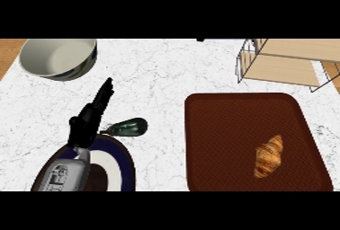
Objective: Pick the cupcake from the tray and place it in the tiered shelf
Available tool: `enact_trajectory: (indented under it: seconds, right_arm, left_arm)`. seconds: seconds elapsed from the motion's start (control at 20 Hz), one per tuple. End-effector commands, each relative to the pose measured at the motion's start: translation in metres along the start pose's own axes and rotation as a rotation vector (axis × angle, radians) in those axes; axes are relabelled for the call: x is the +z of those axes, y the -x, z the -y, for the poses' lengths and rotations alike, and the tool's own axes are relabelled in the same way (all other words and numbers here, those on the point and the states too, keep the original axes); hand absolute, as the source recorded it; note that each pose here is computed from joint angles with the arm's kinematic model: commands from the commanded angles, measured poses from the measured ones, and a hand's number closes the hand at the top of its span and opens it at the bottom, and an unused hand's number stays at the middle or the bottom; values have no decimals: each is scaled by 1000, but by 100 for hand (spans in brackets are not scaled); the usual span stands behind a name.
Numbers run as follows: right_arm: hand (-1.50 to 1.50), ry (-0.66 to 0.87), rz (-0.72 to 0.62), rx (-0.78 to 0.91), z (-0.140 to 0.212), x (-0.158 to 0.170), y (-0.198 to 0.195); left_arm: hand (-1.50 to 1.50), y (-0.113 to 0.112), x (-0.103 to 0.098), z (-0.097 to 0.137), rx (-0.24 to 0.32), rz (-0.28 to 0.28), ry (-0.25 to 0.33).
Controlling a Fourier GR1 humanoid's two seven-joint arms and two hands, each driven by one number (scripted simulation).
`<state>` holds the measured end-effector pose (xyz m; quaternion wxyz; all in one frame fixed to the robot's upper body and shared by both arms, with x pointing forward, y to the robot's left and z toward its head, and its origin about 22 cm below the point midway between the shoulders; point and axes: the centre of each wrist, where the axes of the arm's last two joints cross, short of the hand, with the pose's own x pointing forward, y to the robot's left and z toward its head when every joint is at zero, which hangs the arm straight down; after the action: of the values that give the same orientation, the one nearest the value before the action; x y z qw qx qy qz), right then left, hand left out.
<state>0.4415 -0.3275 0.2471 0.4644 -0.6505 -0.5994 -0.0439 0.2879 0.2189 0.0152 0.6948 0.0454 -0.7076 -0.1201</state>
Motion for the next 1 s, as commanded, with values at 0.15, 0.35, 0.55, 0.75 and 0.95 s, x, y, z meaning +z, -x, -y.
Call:
enact_trajectory:
  seconds: [0.15, 0.35, 0.55, 0.75, 0.95]
  right_arm:
    - [-150, 29, -64, -16, 11, -4, 14]
    - [-150, 40, -104, -136, 7, -7, 7]
    - [-150, -22, -76, -228, 18, 7, -3]
    - [-150, -45, -104, -282, 35, -21, -2]
    - [-150, 25, -141, -374, 61, -23, -29]
  left_arm:
    - [0, 4, 8, 8, 2, -1, -18]
    - [0, -8, -6, -12, -12, 2, 10]
    - [0, -1, -1, 0, 2, -12, 3]
    - [0, 1, 4, -7, 20, -5, -3]
    - [0, 1, 0, -14, 8, -4, -15]
